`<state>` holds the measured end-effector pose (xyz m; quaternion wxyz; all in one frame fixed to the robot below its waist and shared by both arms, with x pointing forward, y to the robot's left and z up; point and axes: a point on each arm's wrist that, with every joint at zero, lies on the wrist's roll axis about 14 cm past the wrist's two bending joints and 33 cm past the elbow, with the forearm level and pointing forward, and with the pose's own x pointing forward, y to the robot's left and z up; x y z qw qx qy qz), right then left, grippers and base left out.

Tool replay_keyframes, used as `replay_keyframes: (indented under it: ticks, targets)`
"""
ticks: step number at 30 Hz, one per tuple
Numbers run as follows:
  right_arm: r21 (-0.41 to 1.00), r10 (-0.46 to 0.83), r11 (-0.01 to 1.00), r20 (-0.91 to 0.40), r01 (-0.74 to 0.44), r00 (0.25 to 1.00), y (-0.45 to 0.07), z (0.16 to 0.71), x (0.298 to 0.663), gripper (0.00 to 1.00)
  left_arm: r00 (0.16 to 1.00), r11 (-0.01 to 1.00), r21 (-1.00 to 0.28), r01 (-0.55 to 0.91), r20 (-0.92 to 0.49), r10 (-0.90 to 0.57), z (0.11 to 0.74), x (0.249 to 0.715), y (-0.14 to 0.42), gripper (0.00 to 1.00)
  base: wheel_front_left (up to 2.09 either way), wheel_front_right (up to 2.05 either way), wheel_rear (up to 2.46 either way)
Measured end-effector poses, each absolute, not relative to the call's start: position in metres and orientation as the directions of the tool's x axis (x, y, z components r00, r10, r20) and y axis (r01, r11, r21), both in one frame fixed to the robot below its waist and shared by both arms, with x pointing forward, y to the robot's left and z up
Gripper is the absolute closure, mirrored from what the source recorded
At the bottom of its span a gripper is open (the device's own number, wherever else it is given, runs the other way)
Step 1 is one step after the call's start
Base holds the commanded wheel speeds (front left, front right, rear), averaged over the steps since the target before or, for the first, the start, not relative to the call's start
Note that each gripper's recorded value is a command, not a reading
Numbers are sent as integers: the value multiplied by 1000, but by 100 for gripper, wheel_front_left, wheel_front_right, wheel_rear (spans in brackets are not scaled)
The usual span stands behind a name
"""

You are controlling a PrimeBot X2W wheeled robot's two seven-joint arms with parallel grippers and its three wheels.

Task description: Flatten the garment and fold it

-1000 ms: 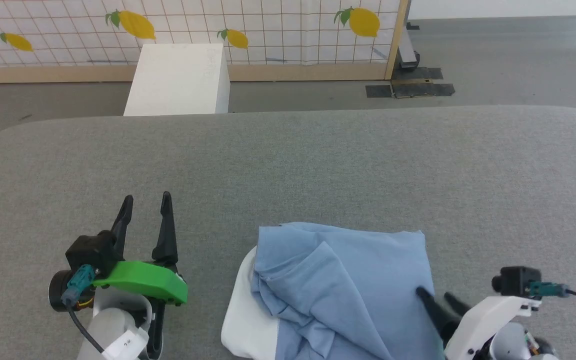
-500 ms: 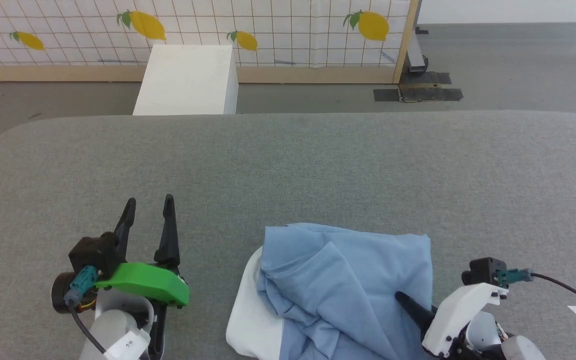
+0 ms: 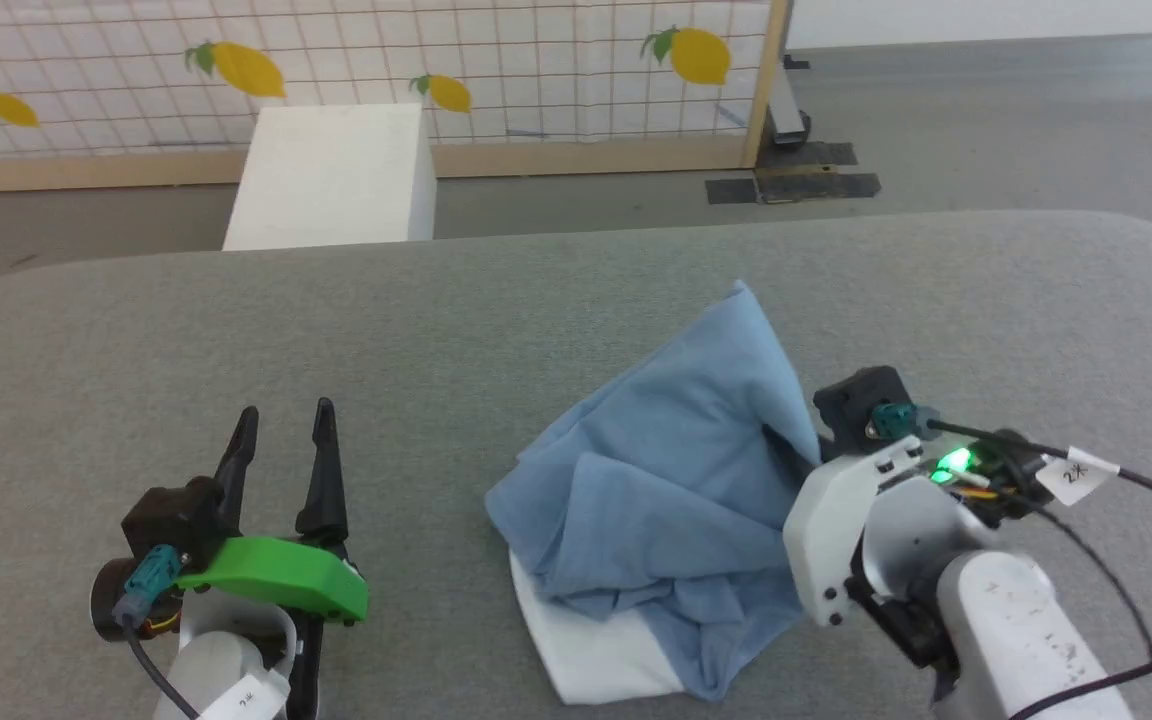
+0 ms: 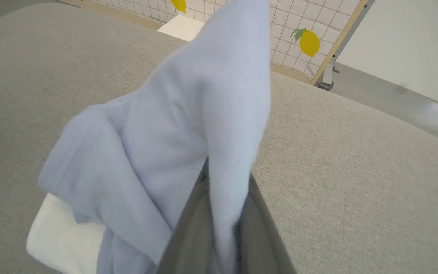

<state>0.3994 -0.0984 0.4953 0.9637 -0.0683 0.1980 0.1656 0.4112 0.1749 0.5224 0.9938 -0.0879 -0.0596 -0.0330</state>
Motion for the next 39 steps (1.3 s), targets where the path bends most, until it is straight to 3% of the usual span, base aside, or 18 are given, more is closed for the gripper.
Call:
replay_keyframes:
  ticks: [9,14,30,38,39]
  targets:
    - [-339,85,912,-396,-231,914,-194,522,412,100,982,971,-177,159,131,-137,522,431,142,0,0,0,0]
    - [-431,-69,892,-428,-137,901,-261,522,411,100,972,960,-182,213,143,-188,523,447,119,0,0,0,0]
    - [-559,-503,805,-463,200,730,-434,494,410,100,940,924,-180,337,120,-319,490,511,69,0,0,0,0]
    - [-561,-554,784,-442,265,705,-455,474,416,100,947,929,-185,321,61,-315,464,515,74,0,0,0,0]
    - [-554,-554,787,-440,271,707,-455,472,417,78,949,931,-183,315,59,-310,463,514,76,0,0,0,0]
